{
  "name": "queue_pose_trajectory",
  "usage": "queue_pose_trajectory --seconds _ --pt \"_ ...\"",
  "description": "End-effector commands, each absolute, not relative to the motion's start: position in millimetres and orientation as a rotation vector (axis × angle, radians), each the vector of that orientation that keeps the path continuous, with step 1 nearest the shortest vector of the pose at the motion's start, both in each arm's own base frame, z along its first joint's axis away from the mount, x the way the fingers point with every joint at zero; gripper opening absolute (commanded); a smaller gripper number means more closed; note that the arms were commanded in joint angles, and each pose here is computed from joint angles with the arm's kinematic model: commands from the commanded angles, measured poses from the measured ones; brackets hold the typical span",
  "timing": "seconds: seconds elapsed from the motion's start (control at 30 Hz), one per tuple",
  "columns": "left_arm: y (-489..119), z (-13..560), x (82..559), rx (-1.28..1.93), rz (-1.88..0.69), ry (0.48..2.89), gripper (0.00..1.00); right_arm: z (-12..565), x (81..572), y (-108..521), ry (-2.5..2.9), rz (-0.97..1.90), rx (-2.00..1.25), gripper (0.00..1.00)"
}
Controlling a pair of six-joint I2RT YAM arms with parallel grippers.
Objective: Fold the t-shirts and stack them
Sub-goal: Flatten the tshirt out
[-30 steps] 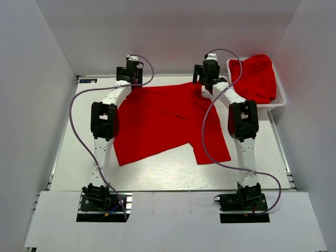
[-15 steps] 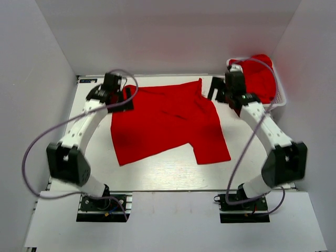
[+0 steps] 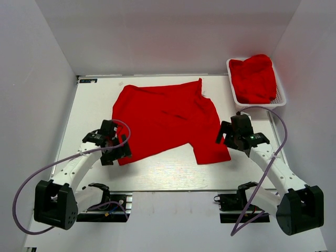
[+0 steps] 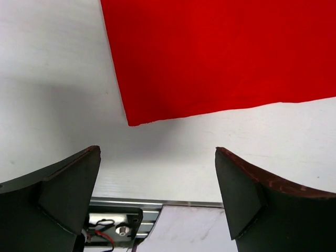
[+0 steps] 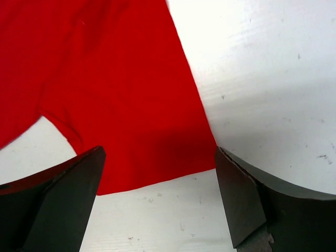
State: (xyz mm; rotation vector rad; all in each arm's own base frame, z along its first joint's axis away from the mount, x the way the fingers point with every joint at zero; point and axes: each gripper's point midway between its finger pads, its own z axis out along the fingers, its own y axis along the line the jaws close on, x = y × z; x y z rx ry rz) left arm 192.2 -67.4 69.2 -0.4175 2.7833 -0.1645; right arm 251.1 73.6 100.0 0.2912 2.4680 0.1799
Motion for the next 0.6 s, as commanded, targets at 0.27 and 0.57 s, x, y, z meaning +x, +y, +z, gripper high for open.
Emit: queue_pose_trajectory --seconds 0.27,0.57 --pt "-83 43 213 -0.533 -0.304 2.665 0.93 85 249 71 2.447 0.198 0.430 0.90" --pt "-58 19 192 -0.677 -0.107 2.701 0.77 83 252 66 2.468 0.145 0.440 0.90"
